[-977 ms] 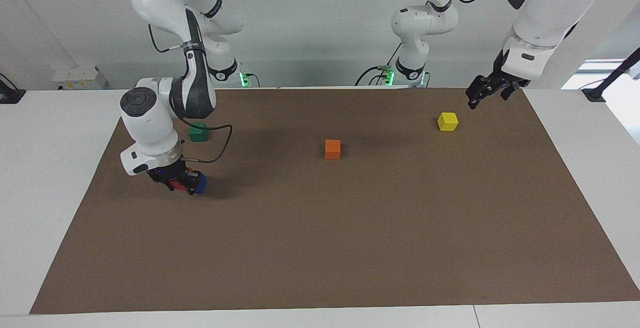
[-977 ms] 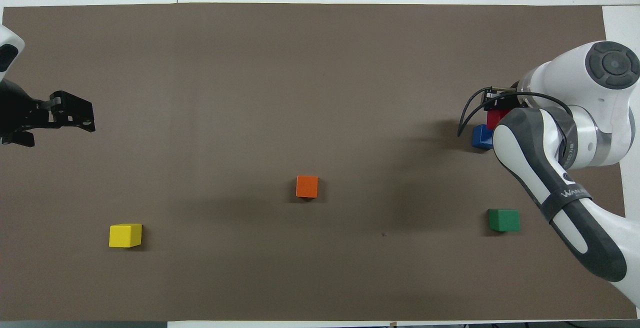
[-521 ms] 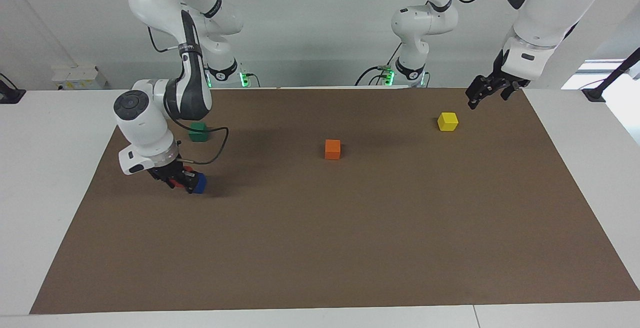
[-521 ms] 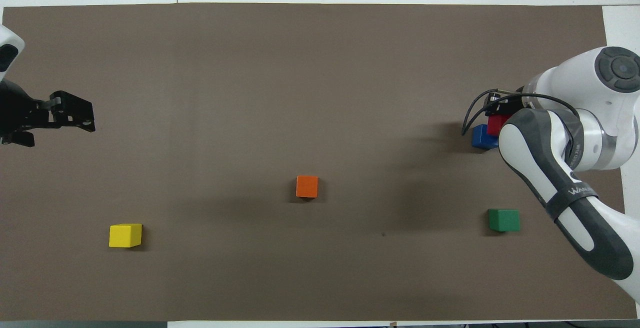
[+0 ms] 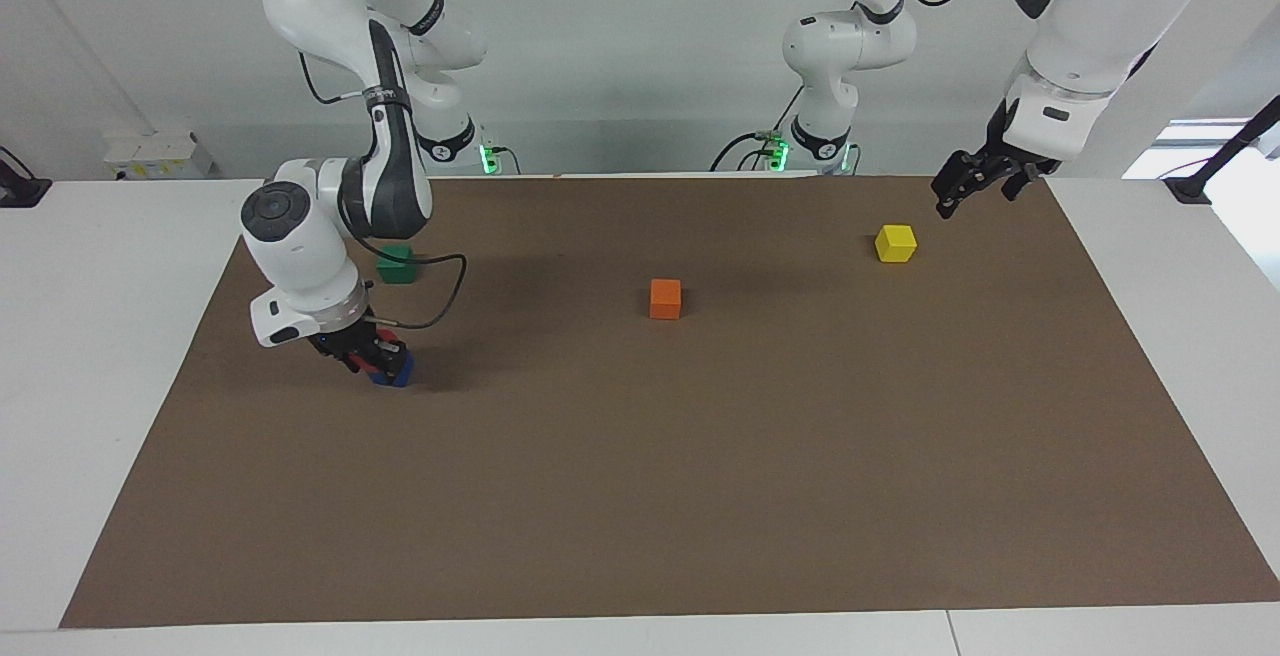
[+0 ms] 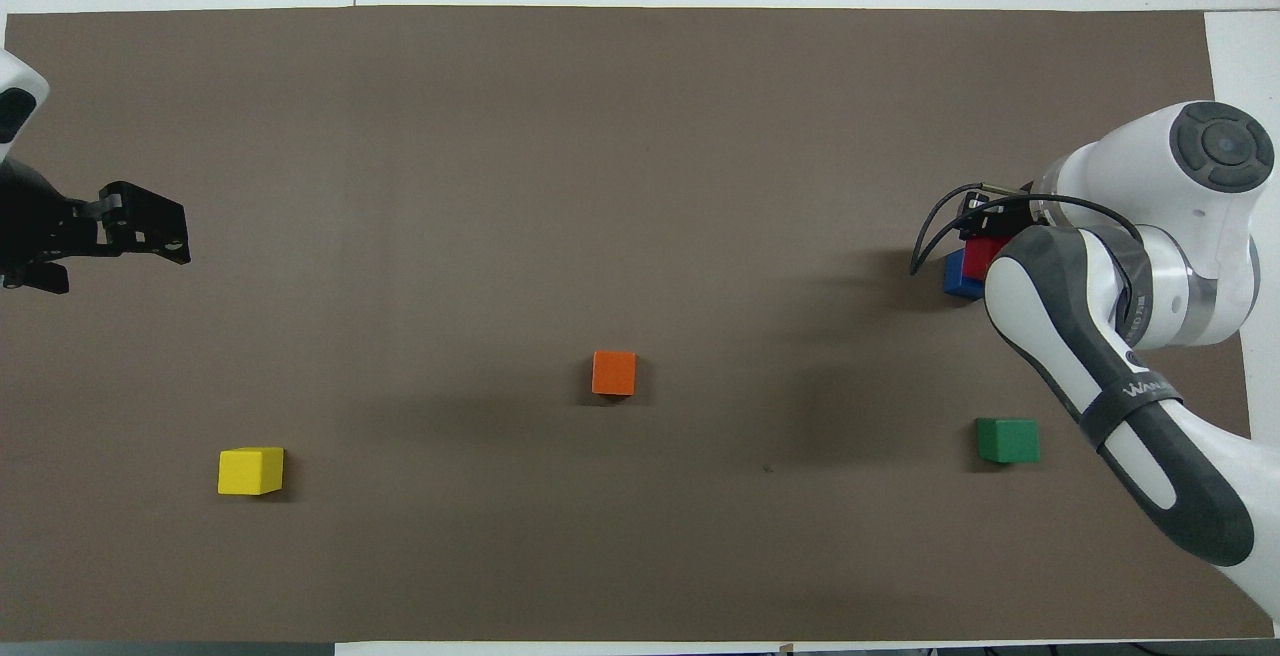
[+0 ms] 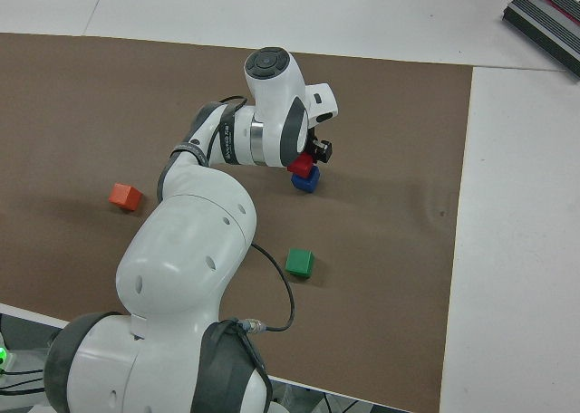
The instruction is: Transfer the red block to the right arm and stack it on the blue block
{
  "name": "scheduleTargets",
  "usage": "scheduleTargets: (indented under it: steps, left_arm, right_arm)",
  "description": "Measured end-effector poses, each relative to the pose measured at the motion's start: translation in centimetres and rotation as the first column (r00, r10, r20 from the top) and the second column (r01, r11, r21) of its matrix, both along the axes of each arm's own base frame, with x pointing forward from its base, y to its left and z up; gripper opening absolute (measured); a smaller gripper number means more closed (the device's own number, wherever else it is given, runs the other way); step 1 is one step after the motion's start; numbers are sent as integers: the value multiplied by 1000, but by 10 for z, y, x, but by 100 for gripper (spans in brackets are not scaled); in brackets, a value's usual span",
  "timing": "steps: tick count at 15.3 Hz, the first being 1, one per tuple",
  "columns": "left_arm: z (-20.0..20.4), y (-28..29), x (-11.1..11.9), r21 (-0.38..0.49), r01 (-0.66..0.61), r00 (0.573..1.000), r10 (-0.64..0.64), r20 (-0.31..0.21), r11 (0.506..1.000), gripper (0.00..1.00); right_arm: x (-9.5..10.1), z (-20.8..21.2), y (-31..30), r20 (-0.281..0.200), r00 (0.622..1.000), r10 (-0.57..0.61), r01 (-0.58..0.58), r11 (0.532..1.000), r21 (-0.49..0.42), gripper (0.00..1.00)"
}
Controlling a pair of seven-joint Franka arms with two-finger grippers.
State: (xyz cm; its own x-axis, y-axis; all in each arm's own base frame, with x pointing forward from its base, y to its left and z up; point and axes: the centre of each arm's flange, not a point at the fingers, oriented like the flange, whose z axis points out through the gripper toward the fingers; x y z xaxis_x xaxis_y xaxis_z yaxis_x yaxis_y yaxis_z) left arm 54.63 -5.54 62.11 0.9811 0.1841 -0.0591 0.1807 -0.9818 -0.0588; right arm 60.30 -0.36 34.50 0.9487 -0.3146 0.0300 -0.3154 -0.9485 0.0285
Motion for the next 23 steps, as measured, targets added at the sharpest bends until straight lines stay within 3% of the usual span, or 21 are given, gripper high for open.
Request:
scheduleTargets:
  steps: [23]
  left_arm:
    - [0,0,0,0,0,1000,0,0,1000,100]
  right_arm:
    - [-6,-5,-6,-3,1000,-9,9,1000,1,57]
